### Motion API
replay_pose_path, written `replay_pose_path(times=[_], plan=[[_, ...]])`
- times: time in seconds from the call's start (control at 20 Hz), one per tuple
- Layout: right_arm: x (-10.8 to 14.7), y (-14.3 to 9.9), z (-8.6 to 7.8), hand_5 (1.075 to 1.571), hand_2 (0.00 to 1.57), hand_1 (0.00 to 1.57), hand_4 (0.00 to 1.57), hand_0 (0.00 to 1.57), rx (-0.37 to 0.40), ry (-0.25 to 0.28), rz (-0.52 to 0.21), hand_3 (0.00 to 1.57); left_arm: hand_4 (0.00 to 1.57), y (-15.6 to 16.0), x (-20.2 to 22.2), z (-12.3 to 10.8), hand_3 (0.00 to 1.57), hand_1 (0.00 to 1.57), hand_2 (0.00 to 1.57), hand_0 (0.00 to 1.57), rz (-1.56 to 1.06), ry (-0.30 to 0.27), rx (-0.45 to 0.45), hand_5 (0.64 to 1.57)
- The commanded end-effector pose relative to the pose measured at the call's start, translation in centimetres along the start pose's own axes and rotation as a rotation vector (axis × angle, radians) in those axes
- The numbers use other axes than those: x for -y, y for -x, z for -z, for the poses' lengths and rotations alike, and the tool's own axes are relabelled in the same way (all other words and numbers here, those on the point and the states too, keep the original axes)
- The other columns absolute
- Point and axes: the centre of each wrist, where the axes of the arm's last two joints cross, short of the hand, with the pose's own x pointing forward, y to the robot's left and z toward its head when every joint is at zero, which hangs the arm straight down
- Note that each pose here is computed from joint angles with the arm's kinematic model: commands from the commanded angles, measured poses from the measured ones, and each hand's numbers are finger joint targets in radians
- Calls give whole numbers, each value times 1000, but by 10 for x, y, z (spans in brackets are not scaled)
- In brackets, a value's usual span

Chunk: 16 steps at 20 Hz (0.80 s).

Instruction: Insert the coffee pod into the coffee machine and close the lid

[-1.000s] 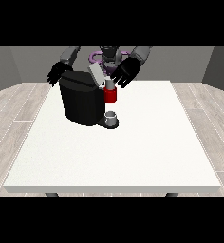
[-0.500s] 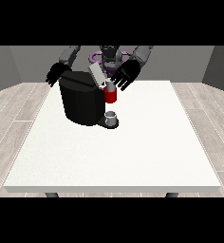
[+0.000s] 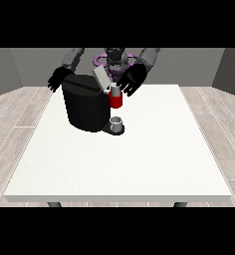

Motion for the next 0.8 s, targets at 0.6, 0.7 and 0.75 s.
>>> replay_pose_path(times=[0.6,0.7,0.75], plan=[[-15,-13,8,1571,0,0,397,0,-25,11,-2,0,393,-2,-15,1,937,1056,1108,1056,59,2,30,1571],[-12,-10,2,1571,0,0,335,0,-2,-9,3,0,365,6,-1,-1,953,1051,1118,1051,64,-16,-4,1571],[13,-7,13,1571,0,0,401,0,8,23,-11,0,367,-4,1,1,961,1058,1125,1058,79,12,20,1571]])
